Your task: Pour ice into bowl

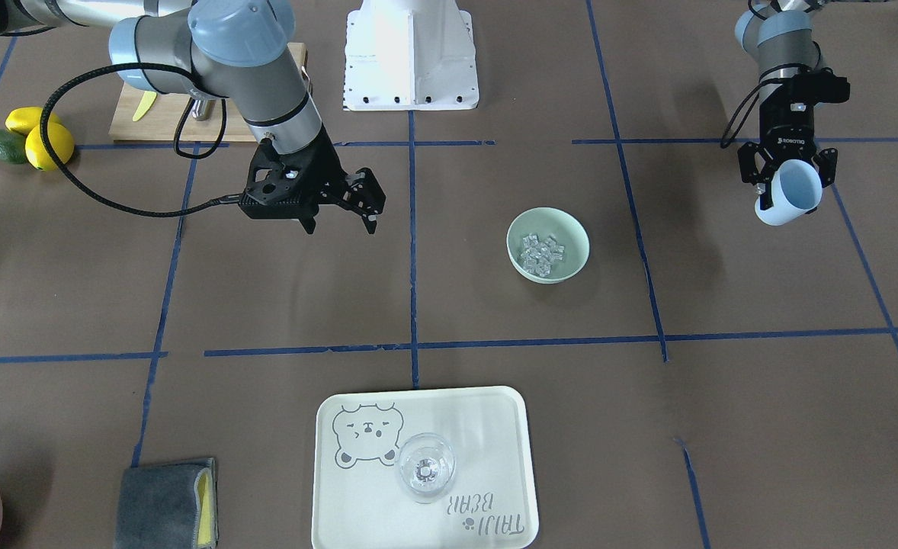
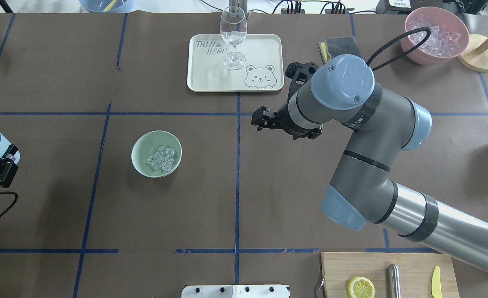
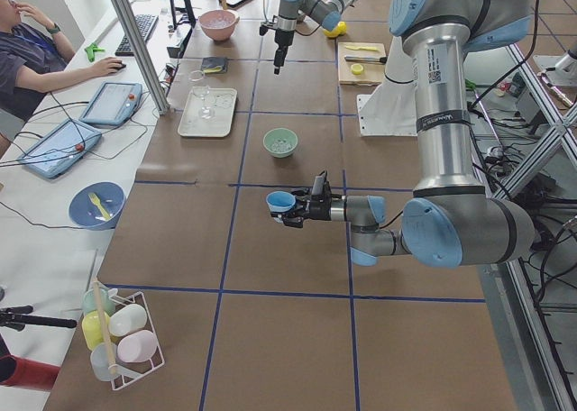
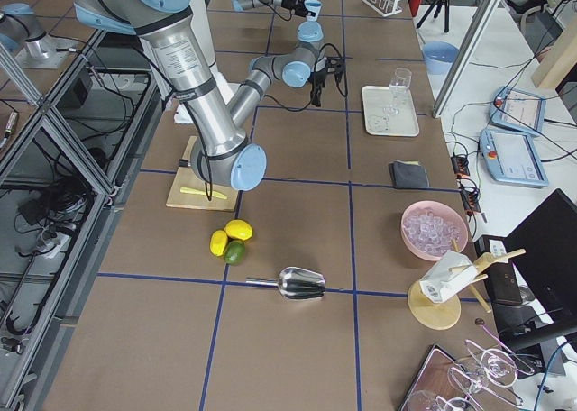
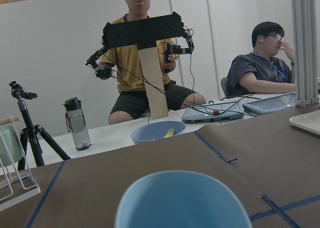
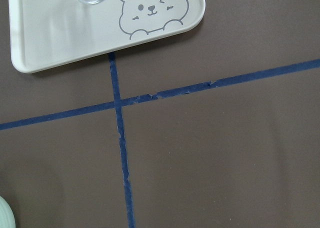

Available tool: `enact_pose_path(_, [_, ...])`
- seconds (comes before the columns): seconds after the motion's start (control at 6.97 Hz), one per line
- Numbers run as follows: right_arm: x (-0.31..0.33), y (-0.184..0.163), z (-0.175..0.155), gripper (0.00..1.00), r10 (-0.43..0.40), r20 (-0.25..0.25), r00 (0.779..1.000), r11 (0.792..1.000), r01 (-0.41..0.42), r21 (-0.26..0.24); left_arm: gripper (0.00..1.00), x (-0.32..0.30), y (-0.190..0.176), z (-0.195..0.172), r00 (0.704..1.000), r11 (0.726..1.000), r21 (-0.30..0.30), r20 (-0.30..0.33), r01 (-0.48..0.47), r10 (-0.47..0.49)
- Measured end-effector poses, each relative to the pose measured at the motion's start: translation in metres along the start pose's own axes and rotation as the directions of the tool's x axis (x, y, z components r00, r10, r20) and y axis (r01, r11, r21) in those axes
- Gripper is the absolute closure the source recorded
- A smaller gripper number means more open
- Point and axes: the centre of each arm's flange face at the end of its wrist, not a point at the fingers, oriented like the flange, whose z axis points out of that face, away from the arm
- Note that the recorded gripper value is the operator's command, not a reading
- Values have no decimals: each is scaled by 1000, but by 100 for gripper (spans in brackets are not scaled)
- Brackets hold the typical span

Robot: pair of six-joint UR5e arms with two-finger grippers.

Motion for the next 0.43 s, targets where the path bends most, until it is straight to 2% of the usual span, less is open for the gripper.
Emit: enact_pose_path(0.43, [-38,22,32,0,2,-12,1000,1000,-2,-31,100,2,7,1,996,996,-32,-20,81,-82])
